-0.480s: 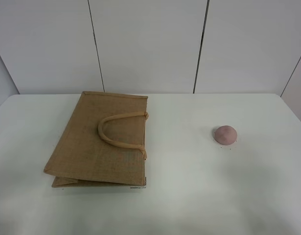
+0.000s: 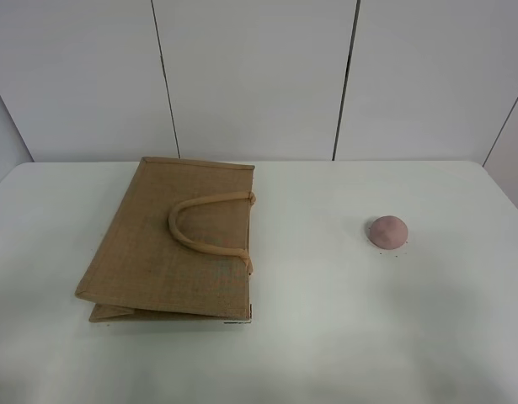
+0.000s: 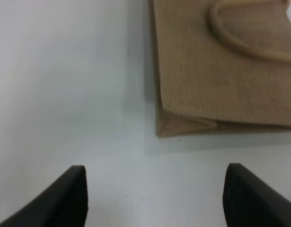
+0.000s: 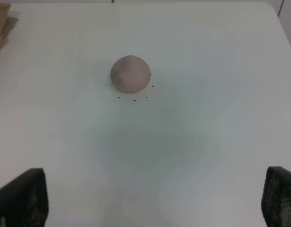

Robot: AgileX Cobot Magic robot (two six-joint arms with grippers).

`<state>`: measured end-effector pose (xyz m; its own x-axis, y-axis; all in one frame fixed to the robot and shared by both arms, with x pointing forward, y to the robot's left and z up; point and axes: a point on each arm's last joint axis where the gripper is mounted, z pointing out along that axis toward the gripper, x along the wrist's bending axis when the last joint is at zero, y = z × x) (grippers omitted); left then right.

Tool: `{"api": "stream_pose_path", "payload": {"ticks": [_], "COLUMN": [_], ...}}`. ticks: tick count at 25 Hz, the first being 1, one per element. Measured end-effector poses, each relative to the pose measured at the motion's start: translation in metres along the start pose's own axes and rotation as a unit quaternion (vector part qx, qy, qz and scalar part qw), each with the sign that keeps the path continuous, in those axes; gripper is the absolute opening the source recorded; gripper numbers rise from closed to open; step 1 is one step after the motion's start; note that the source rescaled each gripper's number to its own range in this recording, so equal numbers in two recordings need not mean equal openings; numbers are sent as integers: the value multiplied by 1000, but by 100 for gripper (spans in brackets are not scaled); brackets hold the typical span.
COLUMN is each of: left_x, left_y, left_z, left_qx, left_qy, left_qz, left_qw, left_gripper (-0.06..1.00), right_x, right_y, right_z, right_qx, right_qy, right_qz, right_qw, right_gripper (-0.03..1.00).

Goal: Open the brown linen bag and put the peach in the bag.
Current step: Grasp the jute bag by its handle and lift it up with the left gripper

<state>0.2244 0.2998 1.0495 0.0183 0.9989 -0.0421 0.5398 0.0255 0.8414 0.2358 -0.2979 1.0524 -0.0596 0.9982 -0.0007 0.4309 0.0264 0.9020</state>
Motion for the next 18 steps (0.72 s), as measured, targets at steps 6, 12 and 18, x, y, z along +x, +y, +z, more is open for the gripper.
{"api": "stream_pose_path", "payload": {"ticks": [6,12,18], "left_x": [-1,-2,-3], "left_y": [33,94,156], "left_z": [10,61,148], "left_qx": [67,199,298], "left_qy": [2,3,4], "left_qz": [3,17,19], "left_qw": [998,980,954], "left_gripper": [97,100,100], "right_x": [0,0,0], "right_y": [0,0,0], "right_z": [0,0,0], "right_qx": [0,0,0], "right_qy": [1,1,1], "right_qz": [0,0,0], "right_qw": [1000,1000,1000], "right_gripper": [100,100,100]}}
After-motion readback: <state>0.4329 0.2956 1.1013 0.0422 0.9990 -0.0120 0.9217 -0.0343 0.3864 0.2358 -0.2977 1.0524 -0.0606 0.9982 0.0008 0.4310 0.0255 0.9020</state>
